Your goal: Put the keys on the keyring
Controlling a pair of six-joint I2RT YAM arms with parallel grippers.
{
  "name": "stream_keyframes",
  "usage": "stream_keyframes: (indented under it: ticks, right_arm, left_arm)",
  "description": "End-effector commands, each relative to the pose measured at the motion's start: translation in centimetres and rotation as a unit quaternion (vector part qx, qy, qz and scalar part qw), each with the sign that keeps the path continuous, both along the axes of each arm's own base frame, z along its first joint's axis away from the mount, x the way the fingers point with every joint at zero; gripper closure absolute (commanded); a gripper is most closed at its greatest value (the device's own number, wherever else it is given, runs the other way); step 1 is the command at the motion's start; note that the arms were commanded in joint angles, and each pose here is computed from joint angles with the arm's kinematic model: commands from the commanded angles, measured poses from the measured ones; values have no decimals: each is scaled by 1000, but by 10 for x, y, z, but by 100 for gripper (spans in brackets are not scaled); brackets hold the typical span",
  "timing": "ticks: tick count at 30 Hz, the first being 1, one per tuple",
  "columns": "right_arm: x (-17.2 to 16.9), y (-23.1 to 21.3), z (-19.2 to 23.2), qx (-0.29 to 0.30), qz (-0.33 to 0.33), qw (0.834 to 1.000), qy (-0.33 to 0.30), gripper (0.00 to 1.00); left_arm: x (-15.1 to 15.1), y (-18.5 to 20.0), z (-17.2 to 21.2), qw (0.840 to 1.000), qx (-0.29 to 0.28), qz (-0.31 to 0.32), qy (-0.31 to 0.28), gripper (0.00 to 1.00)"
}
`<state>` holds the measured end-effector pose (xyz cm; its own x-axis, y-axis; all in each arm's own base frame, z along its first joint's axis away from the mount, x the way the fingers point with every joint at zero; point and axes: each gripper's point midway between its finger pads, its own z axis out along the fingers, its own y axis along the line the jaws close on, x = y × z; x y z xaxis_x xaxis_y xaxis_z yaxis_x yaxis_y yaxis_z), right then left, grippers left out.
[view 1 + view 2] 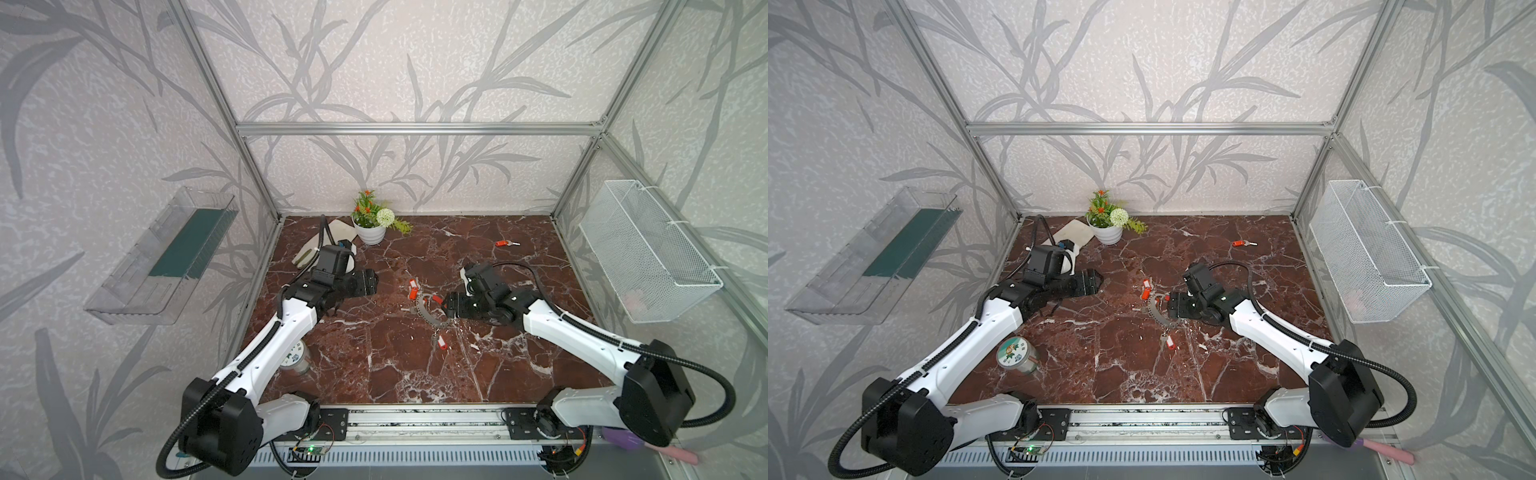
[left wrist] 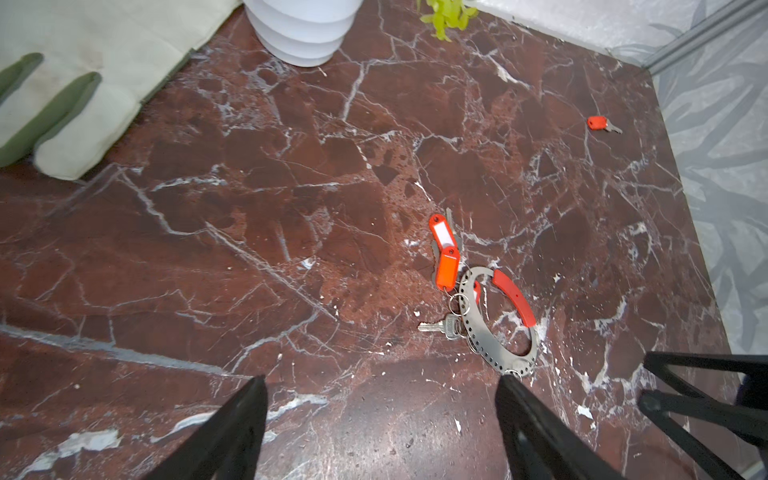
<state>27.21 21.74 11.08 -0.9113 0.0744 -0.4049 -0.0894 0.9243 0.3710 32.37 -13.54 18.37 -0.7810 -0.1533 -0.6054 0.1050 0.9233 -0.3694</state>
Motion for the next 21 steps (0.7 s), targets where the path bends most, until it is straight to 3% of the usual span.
stream_keyframes:
  ticks: [1,5,21]
  right_arm:
    - [-8,-2,-18,-31,-30,998,44,27]
    - [-11,11,-40,-35,-23,995,85,42]
    - [2,25,-84,-72,-49,986,143,54]
  left_arm:
    - [-6,-5,-1,1000,5,-21,-8,15]
    - [-7,-4,-7,1000,13,-17,-2,15]
    - [-8,-4,-19,999,32,-29,9,16]
